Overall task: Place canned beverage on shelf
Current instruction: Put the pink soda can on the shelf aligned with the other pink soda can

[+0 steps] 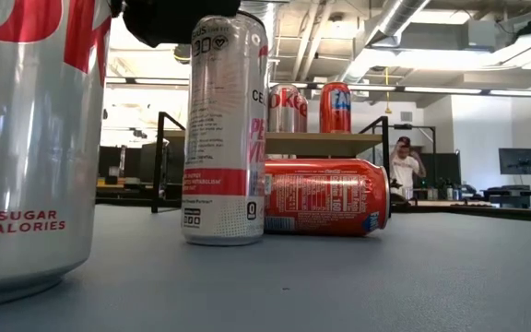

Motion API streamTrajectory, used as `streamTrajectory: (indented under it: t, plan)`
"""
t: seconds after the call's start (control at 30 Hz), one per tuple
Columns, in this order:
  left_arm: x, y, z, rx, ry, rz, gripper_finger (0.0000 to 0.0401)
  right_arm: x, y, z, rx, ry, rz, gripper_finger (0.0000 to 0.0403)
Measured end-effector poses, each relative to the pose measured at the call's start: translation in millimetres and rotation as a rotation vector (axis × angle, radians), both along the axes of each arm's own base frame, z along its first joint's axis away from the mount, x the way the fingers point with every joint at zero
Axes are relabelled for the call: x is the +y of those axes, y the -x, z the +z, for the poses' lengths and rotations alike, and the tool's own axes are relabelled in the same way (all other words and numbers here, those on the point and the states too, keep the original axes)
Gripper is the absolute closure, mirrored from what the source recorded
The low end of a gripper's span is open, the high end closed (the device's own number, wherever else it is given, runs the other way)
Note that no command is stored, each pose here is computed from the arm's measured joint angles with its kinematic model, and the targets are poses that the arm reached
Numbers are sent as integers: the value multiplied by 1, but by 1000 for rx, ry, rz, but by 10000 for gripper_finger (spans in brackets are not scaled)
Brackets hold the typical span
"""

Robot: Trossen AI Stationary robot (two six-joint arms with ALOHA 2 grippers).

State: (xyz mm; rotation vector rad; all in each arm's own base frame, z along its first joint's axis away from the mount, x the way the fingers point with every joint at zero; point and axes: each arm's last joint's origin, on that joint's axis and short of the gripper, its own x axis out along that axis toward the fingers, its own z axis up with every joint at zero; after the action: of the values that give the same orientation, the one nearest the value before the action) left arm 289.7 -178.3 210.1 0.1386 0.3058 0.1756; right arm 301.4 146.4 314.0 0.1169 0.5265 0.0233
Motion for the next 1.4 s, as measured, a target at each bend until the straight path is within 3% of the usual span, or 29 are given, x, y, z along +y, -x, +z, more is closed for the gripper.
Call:
streamTrajectory:
  t: [0.23, 0.43, 0.67, 0.83, 1.07, 1.4]
  plan:
    - [4, -2, -1, 3, 13, 26, 91, 2, 0, 0, 6, -22, 21, 85]
    - [11, -1, -10, 101, 11, 11, 96, 2, 0, 0, 6, -23, 21, 85]
    - [8, 0, -11, 174, -95, -128, 116, 1, 1, -1, 15, -19, 20, 85]
    - [12, 3, -9, 208, -159, -148, 130, 1, 1, -2, 27, -13, 19, 85]
    - [18, 5, -1, 182, -101, -95, 157, 1, 1, -2, 27, -13, 19, 85]
    - [17, 11, 14, 134, -83, -122, 115, 1, 1, -2, 27, -12, 19, 85]
